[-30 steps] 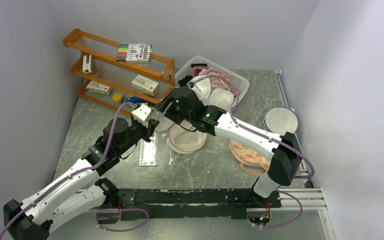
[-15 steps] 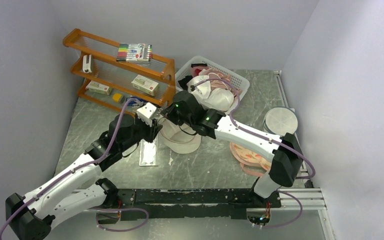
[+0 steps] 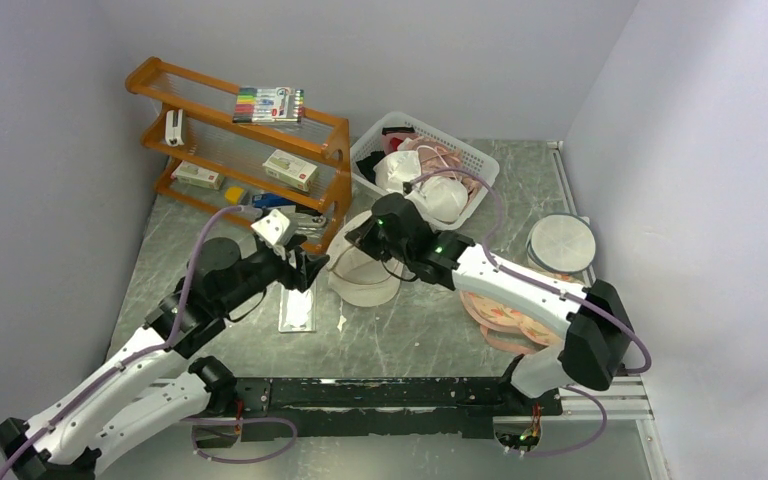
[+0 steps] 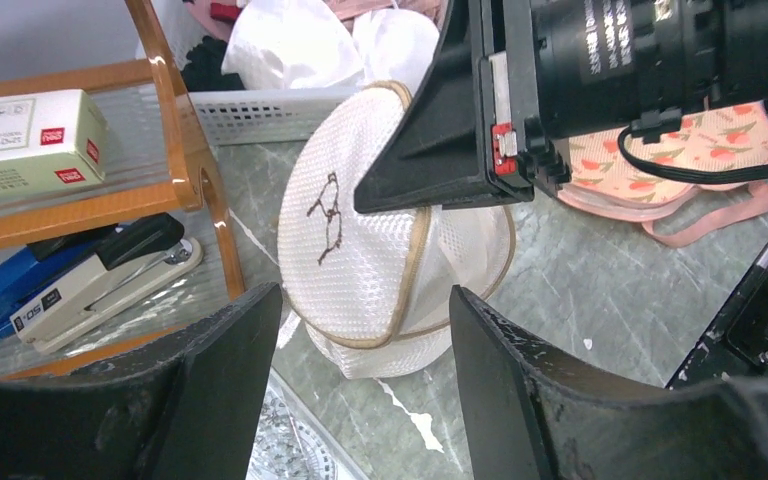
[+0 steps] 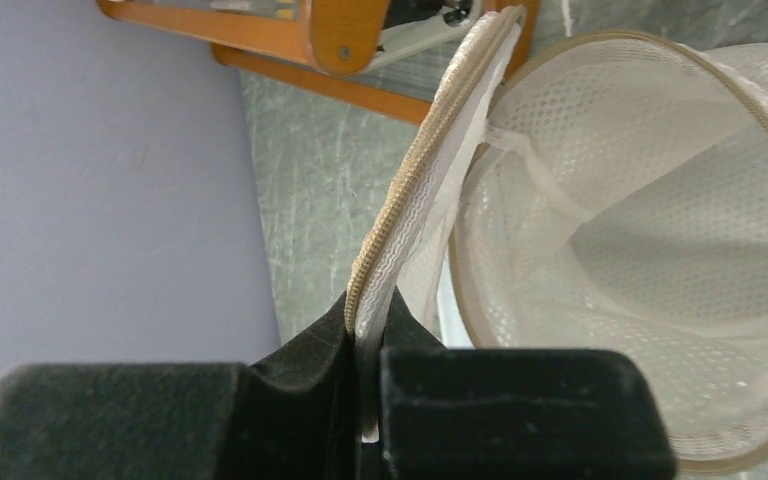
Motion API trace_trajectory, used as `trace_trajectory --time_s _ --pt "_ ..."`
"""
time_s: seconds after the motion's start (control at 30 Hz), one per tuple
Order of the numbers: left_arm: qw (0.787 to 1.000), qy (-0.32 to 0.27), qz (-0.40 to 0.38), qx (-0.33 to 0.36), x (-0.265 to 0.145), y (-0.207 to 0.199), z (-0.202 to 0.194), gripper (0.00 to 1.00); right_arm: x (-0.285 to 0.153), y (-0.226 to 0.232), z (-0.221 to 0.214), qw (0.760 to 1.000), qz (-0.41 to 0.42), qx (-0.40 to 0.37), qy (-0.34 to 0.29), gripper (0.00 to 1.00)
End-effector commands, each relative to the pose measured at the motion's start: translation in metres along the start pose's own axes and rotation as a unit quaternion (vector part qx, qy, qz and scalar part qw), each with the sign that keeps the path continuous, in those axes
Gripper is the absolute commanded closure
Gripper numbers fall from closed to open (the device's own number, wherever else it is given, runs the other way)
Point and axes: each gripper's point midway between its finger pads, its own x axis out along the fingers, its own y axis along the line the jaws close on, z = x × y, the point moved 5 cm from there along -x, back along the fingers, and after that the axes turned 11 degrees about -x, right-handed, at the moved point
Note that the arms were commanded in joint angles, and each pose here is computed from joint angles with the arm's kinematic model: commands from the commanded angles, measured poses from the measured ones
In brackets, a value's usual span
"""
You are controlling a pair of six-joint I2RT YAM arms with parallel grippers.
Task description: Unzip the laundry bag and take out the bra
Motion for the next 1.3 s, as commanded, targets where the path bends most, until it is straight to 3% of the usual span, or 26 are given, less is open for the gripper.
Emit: trace_trajectory --time_s 0.0,0.27,0.7,0.93,1.27 --pt "0.999 -0.039 0.022 -0.007 -0.008 0.004 0.012 0.27 -0.007 -0.007 0.006 0.999 0.034 -0.018 0.005 1.00" --pt "0.989 -0.094 0.113 -0.029 -0.031 0.025 0.024 0.25 -0.013 -0.055 0.010 0.988 0.130 -0.074 0.027 1.00" --pt "0.987 -0.085 0.133 -0.036 -0.031 0.030 0.021 0.26 -0.008 -0.077 -0.005 0.970 0.211 -0.106 0.062 1.00" --pt "0.988 -0.079 0.128 -0.035 -0.029 0.028 0.020 0.25 -0.005 -0.104 -0.008 0.975 0.185 -0.090 0.083 1.00" --pt "0.991 -0.060 0.117 -0.033 -0.021 0.026 0.015 0.26 0.008 -0.157 -0.027 0.975 0.157 -0.111 0.114 0.88"
